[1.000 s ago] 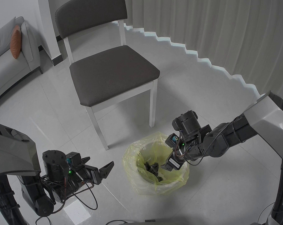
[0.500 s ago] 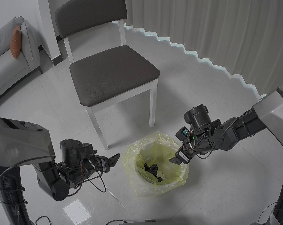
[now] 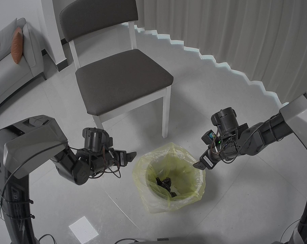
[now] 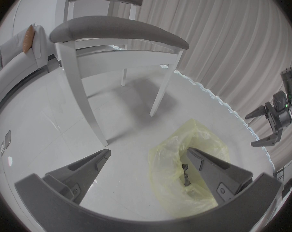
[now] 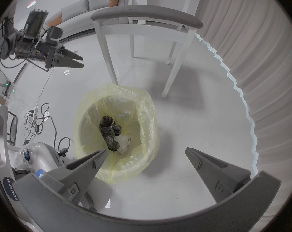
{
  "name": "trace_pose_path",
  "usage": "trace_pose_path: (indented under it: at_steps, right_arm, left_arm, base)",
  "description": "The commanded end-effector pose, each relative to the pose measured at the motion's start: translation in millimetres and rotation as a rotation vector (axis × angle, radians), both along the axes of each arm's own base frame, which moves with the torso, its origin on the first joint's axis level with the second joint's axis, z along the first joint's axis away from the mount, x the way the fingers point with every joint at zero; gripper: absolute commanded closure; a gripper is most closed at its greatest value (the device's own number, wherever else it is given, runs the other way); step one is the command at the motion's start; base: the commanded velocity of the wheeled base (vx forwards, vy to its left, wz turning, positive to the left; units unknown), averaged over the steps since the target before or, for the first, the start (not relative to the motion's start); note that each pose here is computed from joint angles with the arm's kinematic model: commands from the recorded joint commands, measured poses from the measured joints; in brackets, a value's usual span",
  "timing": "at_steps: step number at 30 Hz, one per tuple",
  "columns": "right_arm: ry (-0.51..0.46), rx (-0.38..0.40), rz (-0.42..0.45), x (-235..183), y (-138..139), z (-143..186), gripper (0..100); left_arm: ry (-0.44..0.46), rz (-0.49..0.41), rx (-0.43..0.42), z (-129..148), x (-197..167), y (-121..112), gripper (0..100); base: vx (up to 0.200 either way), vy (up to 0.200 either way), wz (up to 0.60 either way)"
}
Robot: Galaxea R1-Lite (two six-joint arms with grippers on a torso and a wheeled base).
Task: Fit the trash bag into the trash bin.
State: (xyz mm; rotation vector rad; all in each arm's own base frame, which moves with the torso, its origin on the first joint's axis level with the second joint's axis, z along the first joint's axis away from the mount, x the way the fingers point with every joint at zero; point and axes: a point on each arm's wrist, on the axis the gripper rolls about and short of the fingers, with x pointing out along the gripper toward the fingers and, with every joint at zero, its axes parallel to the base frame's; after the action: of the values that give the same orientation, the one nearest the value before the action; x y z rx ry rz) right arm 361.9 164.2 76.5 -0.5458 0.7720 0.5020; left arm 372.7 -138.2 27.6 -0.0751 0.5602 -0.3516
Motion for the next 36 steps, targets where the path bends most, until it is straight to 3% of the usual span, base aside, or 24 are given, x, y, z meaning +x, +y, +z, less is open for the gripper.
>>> trace_pose_path:
  at_steps: [1,14,25,30,31,36]
  right_arm:
    - [0.031,-0.009,-0.039,17,-9,-21,0]
    - [0.045,-0.015,-0.066,33,-16,-37,0]
    - [0.034,-0.005,-0.077,38,-17,-35,0]
    - [0.035,-0.005,-0.078,37,-17,-34,0]
    - [0.038,-0.006,-0.078,36,-18,-35,0]
    - [0.049,-0.011,-0.086,37,-21,-39,0]
  left_arm:
    - [0.009,-0.006,0.000,-4,33,-4,0]
    - [-0.021,-0.024,0.029,-21,65,-10,0]
    - [-0.049,-0.041,0.018,-16,64,-14,0]
    - [-0.037,-0.084,0.070,-26,60,-10,0]
    - [-0.035,-0.091,0.078,-27,60,-10,100]
    - [-0.001,-0.104,0.084,-36,55,-15,100]
  base:
    - [0.000,0.000,0.00]
    - [0.000,0.000,0.00]
    - [0.000,0.000,0.00]
    - [0.000,0.000,0.00]
    - [0.000,0.000,0.00]
    - [0.000,0.000,0.00]
